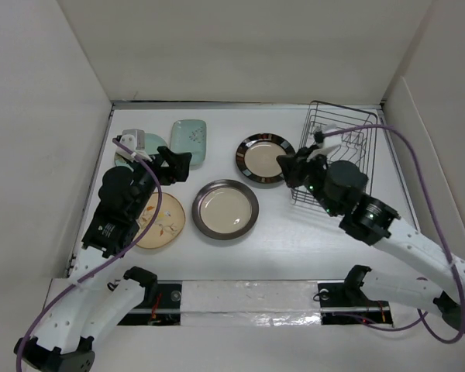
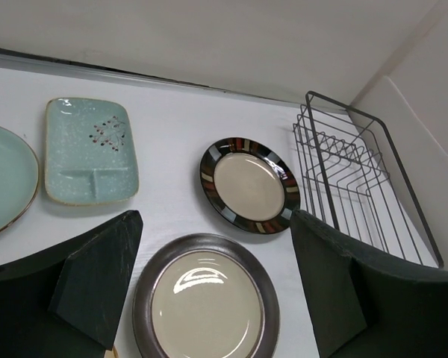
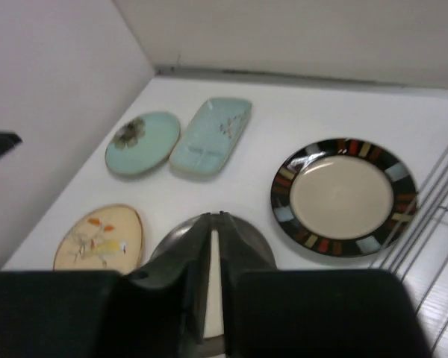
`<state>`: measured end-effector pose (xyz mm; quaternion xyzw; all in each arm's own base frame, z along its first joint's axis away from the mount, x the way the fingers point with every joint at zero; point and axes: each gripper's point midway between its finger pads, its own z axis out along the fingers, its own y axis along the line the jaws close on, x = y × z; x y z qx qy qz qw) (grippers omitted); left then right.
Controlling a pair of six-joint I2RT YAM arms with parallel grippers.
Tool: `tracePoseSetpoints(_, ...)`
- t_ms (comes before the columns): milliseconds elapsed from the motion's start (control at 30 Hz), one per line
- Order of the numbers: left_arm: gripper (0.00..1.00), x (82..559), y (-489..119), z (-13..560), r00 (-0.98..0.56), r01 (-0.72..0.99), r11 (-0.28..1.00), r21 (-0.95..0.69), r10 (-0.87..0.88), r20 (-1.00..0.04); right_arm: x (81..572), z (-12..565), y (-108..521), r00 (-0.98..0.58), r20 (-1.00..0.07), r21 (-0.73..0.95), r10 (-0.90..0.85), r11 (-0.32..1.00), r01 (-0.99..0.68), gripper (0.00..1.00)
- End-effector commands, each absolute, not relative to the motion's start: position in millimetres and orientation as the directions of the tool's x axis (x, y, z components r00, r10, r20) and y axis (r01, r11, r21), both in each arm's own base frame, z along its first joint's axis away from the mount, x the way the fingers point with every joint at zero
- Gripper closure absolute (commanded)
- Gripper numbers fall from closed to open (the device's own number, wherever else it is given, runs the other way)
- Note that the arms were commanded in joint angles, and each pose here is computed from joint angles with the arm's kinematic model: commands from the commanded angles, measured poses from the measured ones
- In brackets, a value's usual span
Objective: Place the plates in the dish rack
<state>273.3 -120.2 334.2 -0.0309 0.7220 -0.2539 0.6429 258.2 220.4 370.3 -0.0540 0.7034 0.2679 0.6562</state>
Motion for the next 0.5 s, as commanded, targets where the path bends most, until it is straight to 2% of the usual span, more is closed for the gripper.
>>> tracePoseSetpoints(0, 0.23, 264, -125, 366, -0.106, 0.359, 0.842, -0.403, -0.392, -0.914, 257, 340, 249, -0.247, -0.946, 0.310, 0.212, 0.817, -0.486, 0.93)
tracePoseSetpoints(33, 0.25, 263, -125, 365, -0.104, 0.362, 0.841, -0.403, -0.393, -0.914, 257, 330, 254, -0.272, -0.943, 0.309, 0.194, 0.815, -0.490, 1.00)
tracePoseSetpoints(100, 0.32, 264, -124, 361, -0.099, 0.357, 0.844, -0.399, -0.391, -0.915, 253, 312, 266, -0.323, -0.933, 0.313, 0.159, 0.801, -0.511, 1.00)
tracePoseSetpoints(200, 0.71, 263, -123, 360, -0.092, 0.358, 0.847, -0.394, -0.387, -0.917, 240, 268, 288, -0.431, -0.893, 0.361, 0.129, 0.776, -0.516, 1.00)
tracePoseSetpoints(233, 0.93, 263, -124, 359, -0.096, 0.358, 0.847, -0.393, -0.386, -0.918, 235, 239, 295, -0.479, -0.872, 0.370, 0.102, 0.780, -0.505, 1.00)
tracePoseSetpoints(267, 1.00, 263, -124, 359, -0.096, 0.359, 0.847, -0.392, -0.384, -0.918, 228, 224, 300, -0.528, -0.842, 0.405, 0.113, 0.780, -0.478, 1.00)
tracePoseSetpoints(333, 1.00, 264, -124, 357, -0.099, 0.356, 0.850, -0.388, -0.378, -0.920, 223, 191, 299, -0.589, -0.802, 0.410, 0.104, 0.812, -0.415, 1.00)
tracePoseSetpoints(367, 1.00, 264, -124, 355, -0.103, 0.355, 0.851, -0.388, -0.377, -0.921, 220, 165, 296, -0.634, -0.763, 0.425, 0.124, 0.836, -0.348, 0.95)
tracePoseSetpoints(400, 1.00, 265, -124, 353, -0.107, 0.353, 0.851, -0.388, -0.375, -0.921, 214, 153, 298, -0.658, -0.742, 0.439, 0.131, 0.836, -0.329, 0.86)
tracePoseSetpoints(433, 1.00, 265, -124, 352, -0.110, 0.352, 0.851, -0.391, -0.377, -0.920, 213, 147, 299, -0.672, -0.724, 0.463, 0.156, 0.832, -0.306, 0.66)
tracePoseSetpoints(467, 1.00, 265, -124, 352, -0.112, 0.350, 0.851, -0.392, -0.378, -0.919, 209, 139, 300, -0.688, -0.704, 0.480, 0.177, 0.832, -0.278, 0.55)
